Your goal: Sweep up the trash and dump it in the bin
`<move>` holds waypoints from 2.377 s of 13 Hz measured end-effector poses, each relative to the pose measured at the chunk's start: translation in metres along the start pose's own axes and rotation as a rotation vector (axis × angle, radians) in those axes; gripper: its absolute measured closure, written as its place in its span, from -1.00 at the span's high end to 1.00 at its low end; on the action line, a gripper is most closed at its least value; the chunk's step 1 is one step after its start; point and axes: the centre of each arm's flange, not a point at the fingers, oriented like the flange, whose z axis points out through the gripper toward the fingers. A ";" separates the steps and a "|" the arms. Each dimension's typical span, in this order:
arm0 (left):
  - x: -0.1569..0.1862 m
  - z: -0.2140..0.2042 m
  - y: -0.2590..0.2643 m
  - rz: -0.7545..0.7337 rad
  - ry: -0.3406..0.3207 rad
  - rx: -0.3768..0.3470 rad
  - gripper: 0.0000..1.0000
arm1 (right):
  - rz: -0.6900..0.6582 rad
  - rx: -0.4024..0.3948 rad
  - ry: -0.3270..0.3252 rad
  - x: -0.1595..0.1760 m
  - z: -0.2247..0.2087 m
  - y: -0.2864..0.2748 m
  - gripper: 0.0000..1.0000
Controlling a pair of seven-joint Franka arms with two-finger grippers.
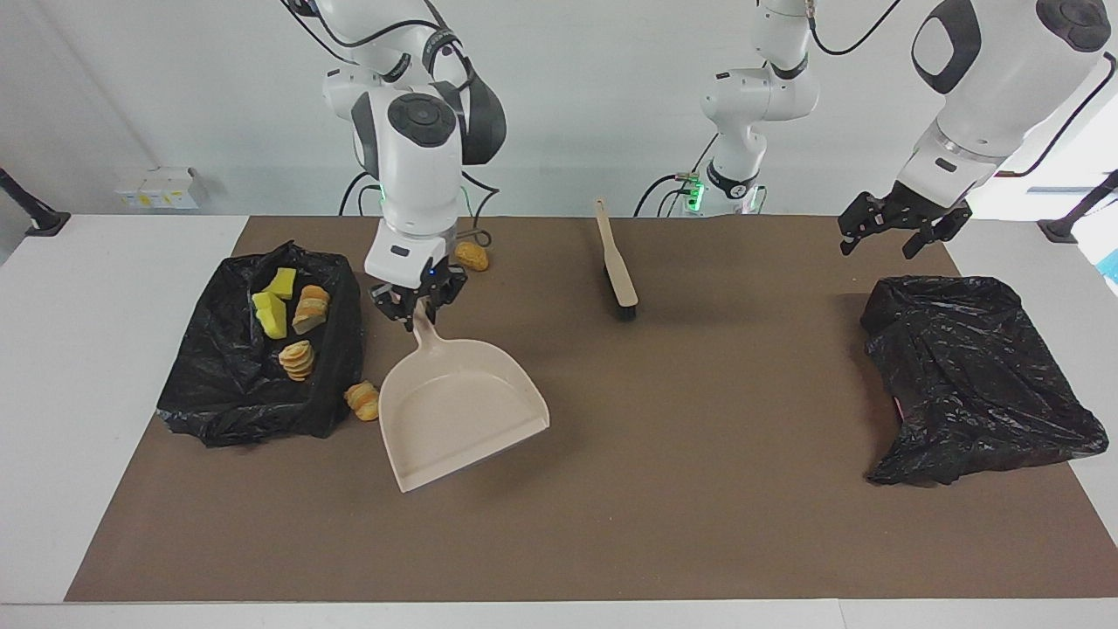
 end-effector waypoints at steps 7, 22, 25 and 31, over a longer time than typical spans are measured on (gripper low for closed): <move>0.000 -0.002 -0.006 -0.010 0.005 0.000 1.00 | 0.334 0.109 0.035 0.088 0.028 -0.152 -0.35; 0.000 -0.004 -0.006 -0.010 0.010 0.000 1.00 | 0.494 0.262 -0.070 0.110 0.089 -0.279 -0.35; 0.000 -0.004 -0.006 -0.010 0.010 0.000 1.00 | 0.497 0.259 -0.081 0.110 0.089 -0.275 -0.35; 0.000 -0.004 -0.003 -0.003 0.010 0.001 1.00 | 0.509 0.275 -0.040 0.114 0.062 -0.253 0.20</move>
